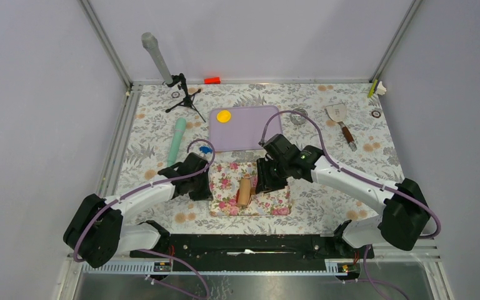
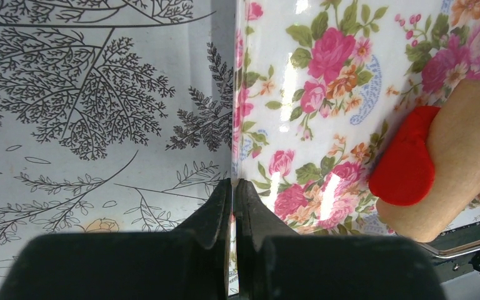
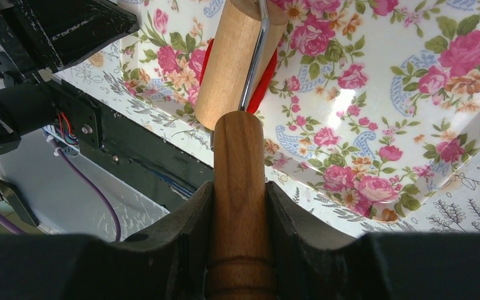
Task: Roll out the dumpling wrappers from the dough
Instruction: Flatten out the dough on the work surface.
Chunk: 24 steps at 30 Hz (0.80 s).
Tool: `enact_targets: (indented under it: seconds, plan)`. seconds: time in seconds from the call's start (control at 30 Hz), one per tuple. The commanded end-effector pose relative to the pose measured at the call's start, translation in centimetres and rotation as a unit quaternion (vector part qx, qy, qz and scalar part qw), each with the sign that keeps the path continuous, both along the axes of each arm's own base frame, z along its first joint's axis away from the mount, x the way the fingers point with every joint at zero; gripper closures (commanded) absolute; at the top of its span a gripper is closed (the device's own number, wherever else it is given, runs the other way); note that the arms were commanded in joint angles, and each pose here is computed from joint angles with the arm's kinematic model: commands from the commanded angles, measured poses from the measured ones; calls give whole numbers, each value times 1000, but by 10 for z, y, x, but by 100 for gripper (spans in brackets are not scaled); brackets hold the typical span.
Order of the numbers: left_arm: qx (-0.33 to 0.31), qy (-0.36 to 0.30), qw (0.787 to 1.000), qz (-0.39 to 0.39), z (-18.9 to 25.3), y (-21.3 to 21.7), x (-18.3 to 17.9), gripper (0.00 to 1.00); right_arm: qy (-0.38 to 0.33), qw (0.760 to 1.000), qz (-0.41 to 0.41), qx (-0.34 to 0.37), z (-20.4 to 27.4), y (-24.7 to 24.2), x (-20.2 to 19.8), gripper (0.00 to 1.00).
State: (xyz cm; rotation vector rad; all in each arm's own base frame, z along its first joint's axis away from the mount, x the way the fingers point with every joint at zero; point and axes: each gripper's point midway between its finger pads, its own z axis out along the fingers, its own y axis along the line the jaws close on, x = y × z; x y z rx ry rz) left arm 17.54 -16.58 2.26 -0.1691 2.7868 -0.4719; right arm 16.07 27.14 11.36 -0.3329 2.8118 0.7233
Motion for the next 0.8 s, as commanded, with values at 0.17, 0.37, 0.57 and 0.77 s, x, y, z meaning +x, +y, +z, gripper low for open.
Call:
enact_targets:
  seconds: [0.17,0.37,0.57,0.77]
  plan:
    - [-17,-52,998,12,18,-6,21,100,-10,993,-22,-116,-20,-55,-9,100]
    - [-12,-50,999,7,17,-5,21,100,-21,991,-35,-127,-15,-60,-5,100]
    - [-13,-49,999,-4,17,-6,19,100,7,995,-35,-96,-31,-46,-12,100]
    - [-16,-49,999,-2,18,-5,17,100,9,994,-38,-105,-44,-38,-3,100]
